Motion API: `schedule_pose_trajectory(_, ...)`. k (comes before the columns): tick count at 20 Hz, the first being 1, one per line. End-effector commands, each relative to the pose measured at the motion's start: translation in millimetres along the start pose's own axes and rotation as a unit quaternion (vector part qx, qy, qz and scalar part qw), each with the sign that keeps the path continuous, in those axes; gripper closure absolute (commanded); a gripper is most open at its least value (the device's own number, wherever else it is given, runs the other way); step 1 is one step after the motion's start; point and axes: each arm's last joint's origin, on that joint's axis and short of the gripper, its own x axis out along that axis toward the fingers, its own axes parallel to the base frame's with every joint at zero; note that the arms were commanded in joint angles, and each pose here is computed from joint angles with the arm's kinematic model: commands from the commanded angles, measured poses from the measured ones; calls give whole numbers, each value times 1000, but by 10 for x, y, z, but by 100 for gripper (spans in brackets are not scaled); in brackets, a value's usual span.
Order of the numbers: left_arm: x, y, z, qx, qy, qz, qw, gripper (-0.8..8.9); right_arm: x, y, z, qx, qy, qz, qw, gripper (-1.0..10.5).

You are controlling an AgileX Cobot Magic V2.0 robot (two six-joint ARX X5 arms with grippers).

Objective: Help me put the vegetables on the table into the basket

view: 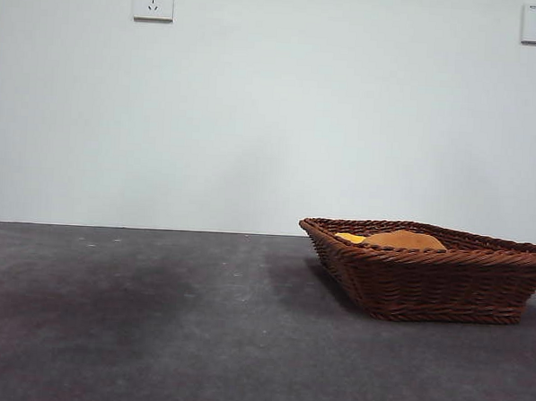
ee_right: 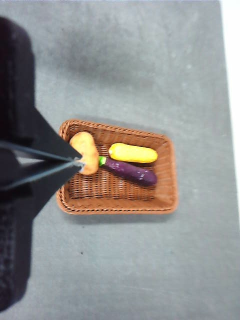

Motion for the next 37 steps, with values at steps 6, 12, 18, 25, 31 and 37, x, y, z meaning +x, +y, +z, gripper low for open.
schedule_pose_trajectory(6,440,-95,187,58,67,-2,996,816,499,-78,168,19,80,-12,997,962)
schedule_pose_trajectory(12,484,43,392,30,-33,30,999,816,982,-170,282,28,142,-42,989,962)
schedule_pose_trajectory(18,427,447,166,-1,-94,31,995,816,1322,-231,322,34,186,-49,981,962)
schedule_pose_trajectory(25,949,498,-958,-35,-131,127,983,816,1408,-243,367,32,173,-48,983,962)
schedule_pose_trajectory(31,1413,285,-1892,-65,-277,171,943,816,1446,-238,499,22,103,-41,994,962)
schedule_pose_trajectory(37,1553,321,-2270,-124,-297,260,910,816,1466,-228,637,11,32,-34,999,962)
